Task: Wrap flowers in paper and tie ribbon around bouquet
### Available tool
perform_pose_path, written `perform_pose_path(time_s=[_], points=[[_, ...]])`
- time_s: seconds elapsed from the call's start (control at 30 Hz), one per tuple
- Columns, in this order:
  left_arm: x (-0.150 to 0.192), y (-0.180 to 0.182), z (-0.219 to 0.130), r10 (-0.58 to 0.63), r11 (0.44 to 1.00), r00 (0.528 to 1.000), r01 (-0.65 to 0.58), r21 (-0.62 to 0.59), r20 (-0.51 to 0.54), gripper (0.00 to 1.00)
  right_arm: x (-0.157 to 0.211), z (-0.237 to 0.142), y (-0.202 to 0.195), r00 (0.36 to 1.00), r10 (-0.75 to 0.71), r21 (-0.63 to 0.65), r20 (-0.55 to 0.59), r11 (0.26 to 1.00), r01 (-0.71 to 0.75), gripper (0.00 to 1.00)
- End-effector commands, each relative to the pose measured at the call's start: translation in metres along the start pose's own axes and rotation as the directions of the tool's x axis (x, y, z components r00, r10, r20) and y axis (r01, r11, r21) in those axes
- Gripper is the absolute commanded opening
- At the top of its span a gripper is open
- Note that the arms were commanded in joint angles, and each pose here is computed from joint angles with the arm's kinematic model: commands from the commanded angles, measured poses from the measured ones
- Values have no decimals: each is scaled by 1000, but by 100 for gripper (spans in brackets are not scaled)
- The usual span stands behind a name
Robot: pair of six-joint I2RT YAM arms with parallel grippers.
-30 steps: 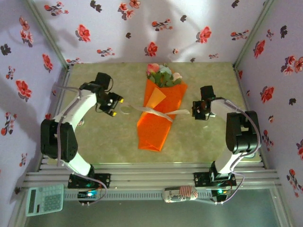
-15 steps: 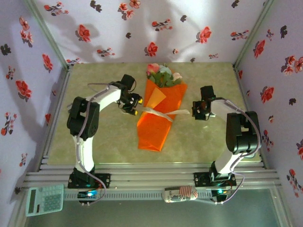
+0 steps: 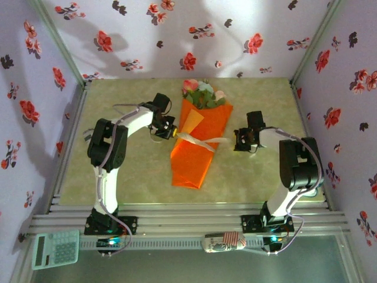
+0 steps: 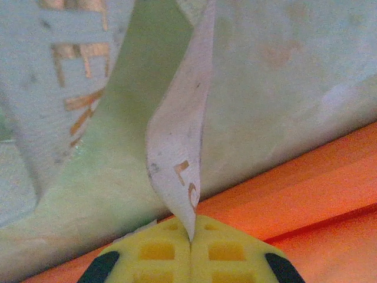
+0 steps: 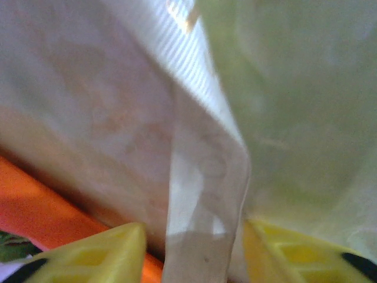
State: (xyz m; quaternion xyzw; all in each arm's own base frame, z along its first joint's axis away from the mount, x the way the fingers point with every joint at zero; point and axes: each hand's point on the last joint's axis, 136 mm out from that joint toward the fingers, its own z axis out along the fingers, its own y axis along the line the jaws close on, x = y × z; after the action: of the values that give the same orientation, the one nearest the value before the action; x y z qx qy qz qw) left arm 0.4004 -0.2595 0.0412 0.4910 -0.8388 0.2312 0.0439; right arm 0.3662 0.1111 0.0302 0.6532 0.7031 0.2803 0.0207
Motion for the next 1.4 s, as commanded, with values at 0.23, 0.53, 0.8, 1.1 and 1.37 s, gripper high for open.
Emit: perform_pose_path(time_s=[0.23, 0.53, 0.8, 1.1, 1.37], points=[[9, -2, -10, 36, 999, 999, -36, 18, -16, 0, 69, 3, 5, 993, -96, 13, -70, 995, 97, 55], [10, -2, -13, 49, 999, 999, -49, 21, -14, 0, 89, -13, 1, 983, -176, 97, -51, 979, 181, 50], [10, -2, -14, 54, 998, 998, -54, 25, -12, 0, 111, 5, -9, 981, -173, 154, -90, 971, 185, 46], [14, -5, -14, 71, 997, 997, -70, 37, -17, 0, 112, 28, -7, 983, -167, 162, -77, 971, 178, 40], [15, -4, -16, 78, 996, 997, -77, 37, -17, 0, 96, -10, 0, 960, -277, 136, 40, 953, 269, 50]])
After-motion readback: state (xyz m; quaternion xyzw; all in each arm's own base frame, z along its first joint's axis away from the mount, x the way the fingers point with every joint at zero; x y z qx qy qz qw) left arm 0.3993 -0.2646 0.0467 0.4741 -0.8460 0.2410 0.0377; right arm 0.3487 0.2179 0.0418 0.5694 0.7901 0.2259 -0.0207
